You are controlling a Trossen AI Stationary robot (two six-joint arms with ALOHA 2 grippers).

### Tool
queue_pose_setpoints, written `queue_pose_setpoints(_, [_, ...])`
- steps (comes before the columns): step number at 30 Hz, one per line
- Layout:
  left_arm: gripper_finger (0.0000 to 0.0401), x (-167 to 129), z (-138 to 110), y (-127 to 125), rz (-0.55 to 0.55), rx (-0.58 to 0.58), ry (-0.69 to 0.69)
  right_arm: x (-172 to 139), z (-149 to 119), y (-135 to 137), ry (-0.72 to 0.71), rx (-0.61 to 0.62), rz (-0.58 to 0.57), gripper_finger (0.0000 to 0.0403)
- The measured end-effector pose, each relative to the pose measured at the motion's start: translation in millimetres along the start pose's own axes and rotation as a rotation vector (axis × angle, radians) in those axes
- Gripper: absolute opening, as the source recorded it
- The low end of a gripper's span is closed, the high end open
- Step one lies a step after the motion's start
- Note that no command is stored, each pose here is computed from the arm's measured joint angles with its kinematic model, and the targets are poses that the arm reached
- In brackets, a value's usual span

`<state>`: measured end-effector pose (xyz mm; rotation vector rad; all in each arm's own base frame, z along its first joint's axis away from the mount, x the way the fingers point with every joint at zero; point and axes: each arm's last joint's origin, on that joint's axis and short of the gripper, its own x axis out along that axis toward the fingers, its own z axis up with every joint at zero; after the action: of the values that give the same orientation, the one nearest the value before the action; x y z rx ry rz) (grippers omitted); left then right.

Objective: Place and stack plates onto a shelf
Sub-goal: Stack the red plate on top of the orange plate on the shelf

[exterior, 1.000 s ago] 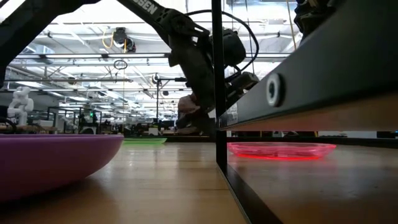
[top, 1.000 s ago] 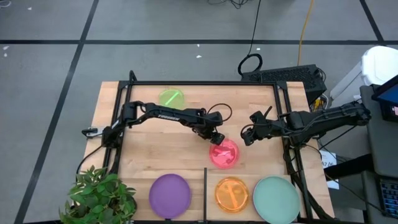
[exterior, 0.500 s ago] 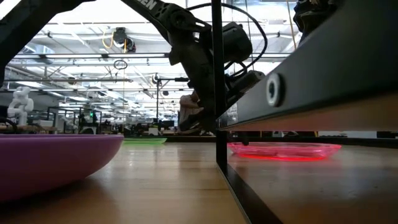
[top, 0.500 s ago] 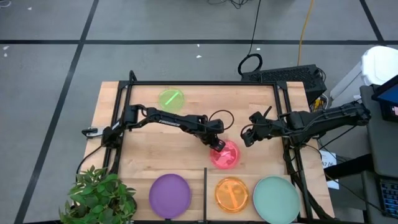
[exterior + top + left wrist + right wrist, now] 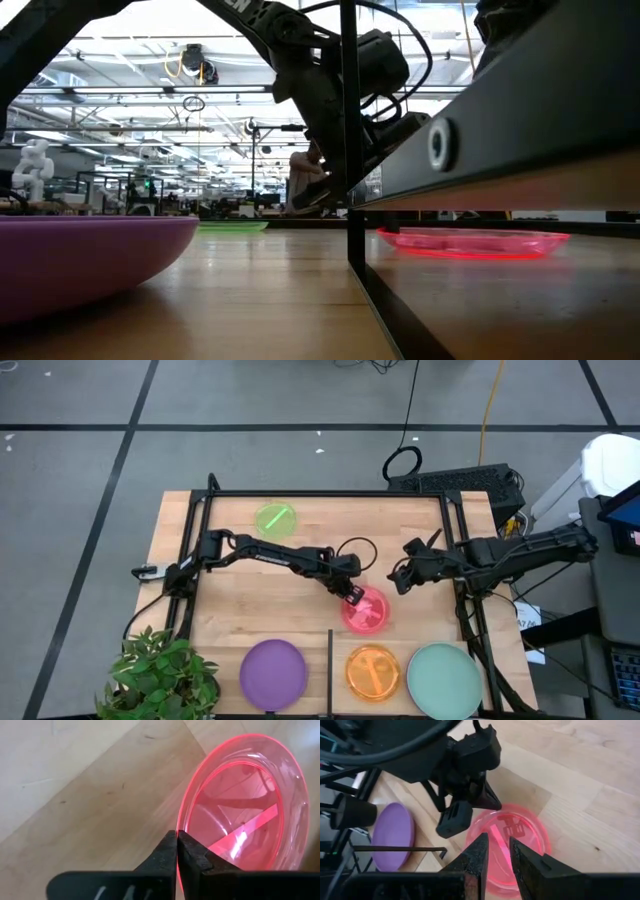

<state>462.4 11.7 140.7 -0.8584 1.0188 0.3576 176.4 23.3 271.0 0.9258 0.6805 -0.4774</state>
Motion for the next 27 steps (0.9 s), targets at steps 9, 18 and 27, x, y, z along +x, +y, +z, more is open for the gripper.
queue_pose_setpoints(9, [0.0004, -36.7, 7.4, -13.7, -0.073, 0.014, -0.049, -28.1, 4.7, -4.0, -0.063, 0.040, 0.125, 0.0061])
queue_pose_setpoints(18, [0.0004, -93.5, 11.1, -33.0, -0.183, 0.051, -0.124, -45.9, 6.4, -9.5, -0.108, -0.005, 0.189, 0.0061])
queue_pose_setpoints(27, [0.0003, -141.4, -8.5, -64.0, -0.341, 0.061, -0.153, -58.1, 10.7, -12.7, -0.229, 0.000, 0.210, 0.0061])
